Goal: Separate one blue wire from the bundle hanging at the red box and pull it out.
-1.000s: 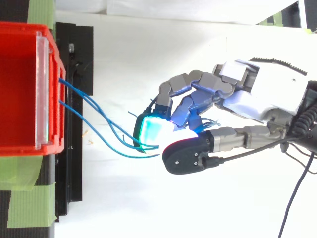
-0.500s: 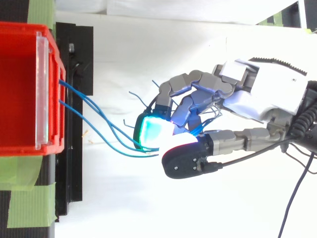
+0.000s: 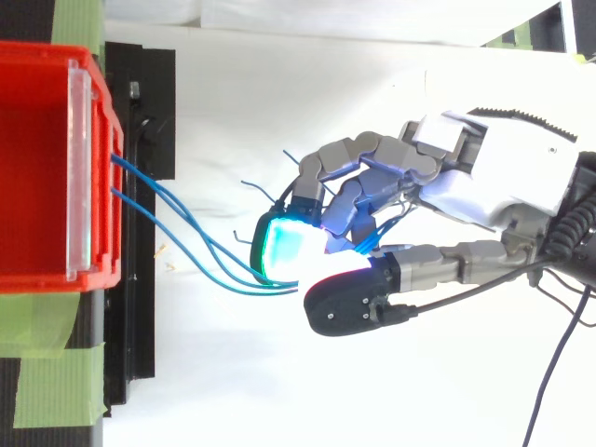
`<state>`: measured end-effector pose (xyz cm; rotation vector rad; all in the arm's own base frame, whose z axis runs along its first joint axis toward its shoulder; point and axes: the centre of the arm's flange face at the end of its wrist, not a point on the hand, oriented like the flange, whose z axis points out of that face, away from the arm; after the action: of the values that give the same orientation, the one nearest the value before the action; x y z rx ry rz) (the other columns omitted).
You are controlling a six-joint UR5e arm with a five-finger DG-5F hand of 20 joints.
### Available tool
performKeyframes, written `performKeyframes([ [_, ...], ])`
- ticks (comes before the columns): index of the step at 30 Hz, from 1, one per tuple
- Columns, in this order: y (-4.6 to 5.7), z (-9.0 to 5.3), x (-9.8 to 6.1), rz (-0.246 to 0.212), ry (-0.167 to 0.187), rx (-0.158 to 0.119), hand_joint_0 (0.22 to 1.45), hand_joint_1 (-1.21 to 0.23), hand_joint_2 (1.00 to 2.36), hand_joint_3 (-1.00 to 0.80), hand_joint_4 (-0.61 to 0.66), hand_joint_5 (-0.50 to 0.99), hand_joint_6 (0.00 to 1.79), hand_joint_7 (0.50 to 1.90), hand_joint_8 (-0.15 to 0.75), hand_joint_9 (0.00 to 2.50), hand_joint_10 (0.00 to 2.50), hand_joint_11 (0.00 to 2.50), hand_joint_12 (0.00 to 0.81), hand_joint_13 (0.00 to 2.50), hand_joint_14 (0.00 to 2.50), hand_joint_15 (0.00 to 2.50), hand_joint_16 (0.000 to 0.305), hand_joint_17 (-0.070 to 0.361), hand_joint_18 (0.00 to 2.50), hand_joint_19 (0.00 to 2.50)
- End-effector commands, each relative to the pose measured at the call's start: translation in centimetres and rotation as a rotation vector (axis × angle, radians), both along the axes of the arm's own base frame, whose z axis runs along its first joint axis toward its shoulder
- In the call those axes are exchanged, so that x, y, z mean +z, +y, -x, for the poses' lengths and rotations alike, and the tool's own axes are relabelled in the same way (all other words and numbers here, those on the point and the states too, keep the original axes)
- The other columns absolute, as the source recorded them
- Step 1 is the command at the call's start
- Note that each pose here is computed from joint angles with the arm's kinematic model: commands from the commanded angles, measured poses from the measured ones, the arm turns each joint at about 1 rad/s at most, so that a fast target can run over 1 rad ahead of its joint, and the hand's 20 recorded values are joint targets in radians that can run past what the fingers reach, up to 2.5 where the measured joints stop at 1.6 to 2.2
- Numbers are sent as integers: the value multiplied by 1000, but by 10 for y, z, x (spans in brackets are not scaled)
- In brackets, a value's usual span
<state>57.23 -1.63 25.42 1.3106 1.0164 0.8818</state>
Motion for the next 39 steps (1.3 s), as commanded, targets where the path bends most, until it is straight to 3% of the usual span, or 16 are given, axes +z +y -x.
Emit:
performKeyframes([
  [1, 0, 0, 0, 0, 0, 0, 599, -745, 1019, -262, 258, -238, 852, 1028, 329, 736, 608, 1598, 303, 891, 1167, 1481, 32, 73, 660, 781],
  [18, 0, 0, 0, 0, 0, -2, 537, -697, 1006, -426, 266, -236, 832, 1033, 353, 759, 571, 1610, 328, 900, 1178, 1436, 37, 84, 672, 809],
  [31, 0, 0, 0, 1, 1, -1, 629, -680, 1023, -169, 251, -228, 835, 1016, 336, 795, 561, 1597, 309, 932, 1109, 1467, 35, 78, 691, 823],
  [39, 0, 0, 0, 0, 0, -2, 669, -833, 1027, -71, 252, -244, 840, 1047, 330, 716, 535, 1638, 325, 899, 1012, 1538, 36, 82, 679, 792],
])
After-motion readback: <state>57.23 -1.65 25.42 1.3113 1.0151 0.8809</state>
